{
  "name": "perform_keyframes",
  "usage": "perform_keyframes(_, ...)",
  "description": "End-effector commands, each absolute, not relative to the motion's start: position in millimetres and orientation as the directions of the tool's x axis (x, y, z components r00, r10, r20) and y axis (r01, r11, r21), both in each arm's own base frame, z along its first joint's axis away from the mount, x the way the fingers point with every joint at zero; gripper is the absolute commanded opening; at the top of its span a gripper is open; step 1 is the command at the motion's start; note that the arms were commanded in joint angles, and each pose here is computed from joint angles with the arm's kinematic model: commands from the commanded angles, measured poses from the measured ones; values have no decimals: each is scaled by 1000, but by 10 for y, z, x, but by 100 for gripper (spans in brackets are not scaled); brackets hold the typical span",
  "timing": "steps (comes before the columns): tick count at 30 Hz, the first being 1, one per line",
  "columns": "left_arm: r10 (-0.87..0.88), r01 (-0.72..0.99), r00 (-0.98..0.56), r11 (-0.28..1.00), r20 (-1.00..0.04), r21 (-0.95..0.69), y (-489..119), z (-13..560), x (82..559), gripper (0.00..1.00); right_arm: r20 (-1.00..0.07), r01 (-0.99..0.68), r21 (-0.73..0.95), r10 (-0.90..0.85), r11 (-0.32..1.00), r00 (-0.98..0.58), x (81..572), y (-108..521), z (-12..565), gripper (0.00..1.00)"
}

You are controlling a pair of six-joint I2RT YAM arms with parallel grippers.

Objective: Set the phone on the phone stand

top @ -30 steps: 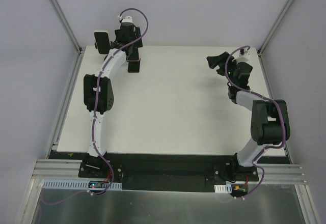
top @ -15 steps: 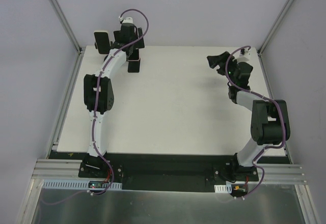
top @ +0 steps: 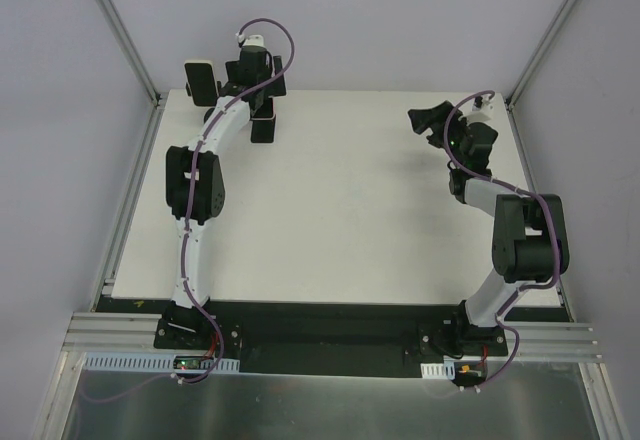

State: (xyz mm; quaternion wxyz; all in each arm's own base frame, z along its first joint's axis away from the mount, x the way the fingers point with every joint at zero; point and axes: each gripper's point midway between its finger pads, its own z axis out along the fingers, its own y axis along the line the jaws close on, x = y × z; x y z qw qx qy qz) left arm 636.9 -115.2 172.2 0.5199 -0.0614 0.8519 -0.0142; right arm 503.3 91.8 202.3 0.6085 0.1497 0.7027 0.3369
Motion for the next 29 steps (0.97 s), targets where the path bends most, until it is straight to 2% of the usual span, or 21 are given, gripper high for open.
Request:
perform_keyframes(1, -111, -76, -433, 993, -895, -86, -1200, 1848, 6348, 99, -760, -255, 650, 626, 716, -175, 5035, 928, 2182, 97)
perform_keyframes(5, -115, -62, -432, 993, -895, -97, -1216, 1924, 6286, 99, -759, -256, 650, 627, 715, -175, 5039, 923, 2186, 97)
perform_keyframes(11, -201, -59, -396, 979, -896, -193, -1259, 2382, 5970, 99, -780, -197, 626, 598, 755, -185, 5011, 853, 2169, 97)
perform_keyframes(12, -230, -52, -357, 973, -905, -226, -1261, 2673, 5847, 99, -793, -189, 608, 579, 771, -188, 5001, 839, 2180, 97)
perform_keyframes(13, -238, -53, -375, 970, -896, -235, -1273, 2635, 5731, 99, -808, -188, 588, 563, 787, -172, 4958, 822, 2295, 97)
perform_keyframes(14, -252, -51, -369, 966, -894, -252, -1282, 2717, 5625, 99, -812, -118, 574, 544, 811, -212, 4905, 815, 2178, 97)
perform_keyframes(15, -298, -35, -321, 952, -899, -303, -1305, 3063, 5426, 99, -824, -85, 548, 520, 832, -224, 4854, 814, 2177, 97)
perform_keyframes(16, -307, -44, -359, 949, -881, -313, -1321, 2908, 5261, 99, -870, -82, 475, 453, 876, -195, 4779, 801, 2376, 97)
perform_keyframes(17, -328, -28, -361, 940, -873, -341, -1359, 2971, 5109, 99, -880, -1, 417, 404, 909, -250, 4653, 834, 2225, 97)
perform_keyframes(18, -376, 1, -323, 917, -868, -398, -1374, 3281, 4848, 99, -896, 17, 371, 363, 928, -258, 4564, 854, 2250, 97)
perform_keyframes(20, -383, 57, -401, 896, -832, -440, -1560, 3082, 4444, 99, -911, 4, 298, 286, 954, -298, 4245, 1004, 2278, 97)
perform_keyframes(21, -416, 105, -372, 870, -830, -483, -1578, 3342, 4151, 99, -907, -14, 303, 284, 953, -310, 4119, 1066, 2274, 96)
perform_keyframes(22, -394, 124, -431, 866, -812, -485, -1684, 3092, 3923, 99, -906, -37, 321, 295, 946, -305, 3898, 1095, 2316, 97)
perform_keyframes(24, -405, 202, -415, 832, -815, -516, -1724, 3252, 3463, 99, -879, -99, 373, 317, 922, -357, 3534, 1279, 2227, 97)
perform_keyframes(25, -377, 231, -472, 819, -797, -525, -1783, 3018, 3255, 99, -884, -152, 407, 346, 901, -316, 3307, 1296, 2426, 96)
perform_keyframes(26, -373, 259, -486, 802, -790, -538, -1809, 2994, 3088, 99, -865, -202, 421, 324, 884, -383, 3054, 1420, 2148, 96)
perform_keyframes(27, -390, 325, -474, 756, -790, -568, -1807, 3151, 2809, 99, -870, -242, 425, 319, 872, -377, 2908, 1452, 2160, 96)
perform_keyframes(28, -381, 328, -497, 750, -780, -575, -1783, 3002, 2677, 99, -888, -305, 428, 331, 851, -320, 2697, 1435, 2334, 96)
perform_keyframes(29, -380, 353, -494, 734, -782, -580, -1769, 3019, 2540, 99, -891, -376, 420, 295, 826, -346, 2507, 1508, 2192, 96)
